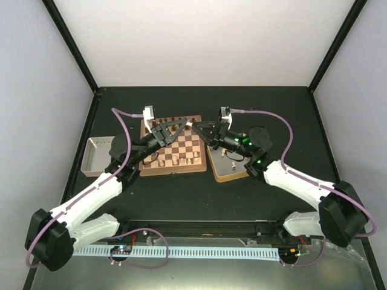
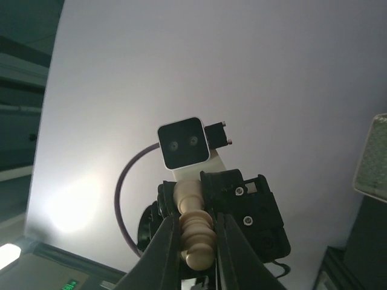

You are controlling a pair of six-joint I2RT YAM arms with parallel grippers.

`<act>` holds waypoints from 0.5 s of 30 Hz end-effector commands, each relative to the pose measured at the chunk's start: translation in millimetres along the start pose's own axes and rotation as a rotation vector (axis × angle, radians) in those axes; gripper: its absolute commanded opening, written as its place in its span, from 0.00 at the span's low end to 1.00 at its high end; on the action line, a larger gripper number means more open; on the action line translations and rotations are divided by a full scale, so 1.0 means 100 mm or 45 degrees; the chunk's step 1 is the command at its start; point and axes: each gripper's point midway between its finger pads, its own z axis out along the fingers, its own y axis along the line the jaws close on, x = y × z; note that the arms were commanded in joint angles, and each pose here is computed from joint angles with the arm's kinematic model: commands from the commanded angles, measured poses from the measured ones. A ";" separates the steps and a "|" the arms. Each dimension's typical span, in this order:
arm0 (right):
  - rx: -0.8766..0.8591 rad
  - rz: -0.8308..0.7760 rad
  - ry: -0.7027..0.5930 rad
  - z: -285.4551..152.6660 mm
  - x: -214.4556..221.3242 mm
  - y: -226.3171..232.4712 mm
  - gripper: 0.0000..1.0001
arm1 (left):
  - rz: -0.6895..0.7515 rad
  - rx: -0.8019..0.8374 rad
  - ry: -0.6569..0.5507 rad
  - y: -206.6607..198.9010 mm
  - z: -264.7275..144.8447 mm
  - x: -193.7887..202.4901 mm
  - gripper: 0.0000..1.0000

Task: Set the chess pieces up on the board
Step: Place the chess piece on the chessboard.

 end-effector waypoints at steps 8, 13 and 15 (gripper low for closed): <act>0.387 -0.300 0.127 0.06 0.05 -0.38 0.03 | 0.125 -0.584 -0.170 0.80 -0.50 -0.12 0.68; 0.851 -0.511 0.254 -0.09 -0.03 -1.03 0.03 | 0.345 -0.983 -0.313 1.08 -1.12 -0.34 0.81; 1.006 -0.553 0.323 -0.18 -0.04 -1.26 0.02 | 0.429 -1.078 -0.386 1.02 -1.35 -0.44 0.84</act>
